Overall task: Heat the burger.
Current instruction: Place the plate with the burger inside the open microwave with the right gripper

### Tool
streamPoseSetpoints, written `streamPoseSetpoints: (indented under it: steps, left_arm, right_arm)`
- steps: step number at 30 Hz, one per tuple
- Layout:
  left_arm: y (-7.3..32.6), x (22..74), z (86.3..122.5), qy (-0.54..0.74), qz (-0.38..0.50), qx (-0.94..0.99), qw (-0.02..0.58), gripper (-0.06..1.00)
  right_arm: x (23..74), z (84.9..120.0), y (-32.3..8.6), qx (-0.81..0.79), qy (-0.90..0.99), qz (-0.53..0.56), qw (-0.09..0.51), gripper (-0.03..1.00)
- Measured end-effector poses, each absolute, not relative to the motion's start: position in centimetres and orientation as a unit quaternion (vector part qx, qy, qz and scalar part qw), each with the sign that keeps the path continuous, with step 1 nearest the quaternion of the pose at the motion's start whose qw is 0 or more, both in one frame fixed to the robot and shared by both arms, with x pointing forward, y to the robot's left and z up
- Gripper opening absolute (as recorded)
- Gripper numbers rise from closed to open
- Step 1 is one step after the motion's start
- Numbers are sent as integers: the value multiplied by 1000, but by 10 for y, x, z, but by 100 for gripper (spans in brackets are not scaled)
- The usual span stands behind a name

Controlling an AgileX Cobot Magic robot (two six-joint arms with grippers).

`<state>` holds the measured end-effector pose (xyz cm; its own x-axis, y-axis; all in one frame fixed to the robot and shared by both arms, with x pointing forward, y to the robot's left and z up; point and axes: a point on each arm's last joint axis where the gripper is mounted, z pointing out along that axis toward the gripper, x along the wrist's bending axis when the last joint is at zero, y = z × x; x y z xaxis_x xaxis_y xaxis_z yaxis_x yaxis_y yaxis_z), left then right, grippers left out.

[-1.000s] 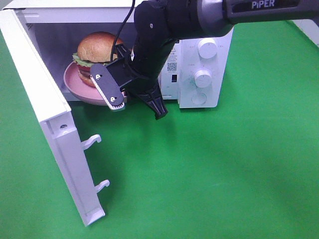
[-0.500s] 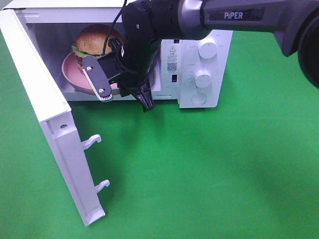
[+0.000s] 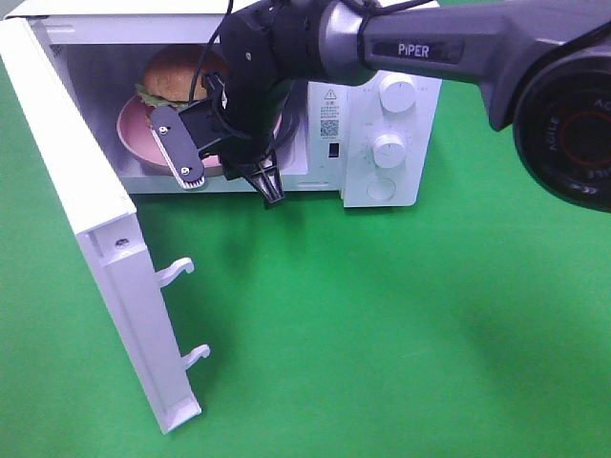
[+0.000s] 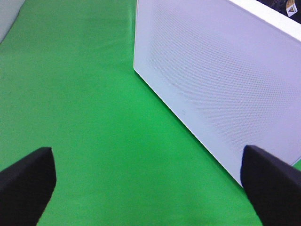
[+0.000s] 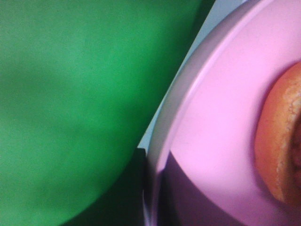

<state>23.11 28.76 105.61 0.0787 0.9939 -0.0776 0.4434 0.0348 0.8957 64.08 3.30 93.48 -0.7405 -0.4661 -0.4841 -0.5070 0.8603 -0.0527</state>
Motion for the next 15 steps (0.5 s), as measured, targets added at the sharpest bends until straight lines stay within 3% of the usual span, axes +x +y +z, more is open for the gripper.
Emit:
streamPoseSetpoints:
  steps: [15]
  left_arm:
    - [288,231,1056,590,335,609,411,99]
  right_arm:
    - [652,925,37,-258,927,27,270,4]
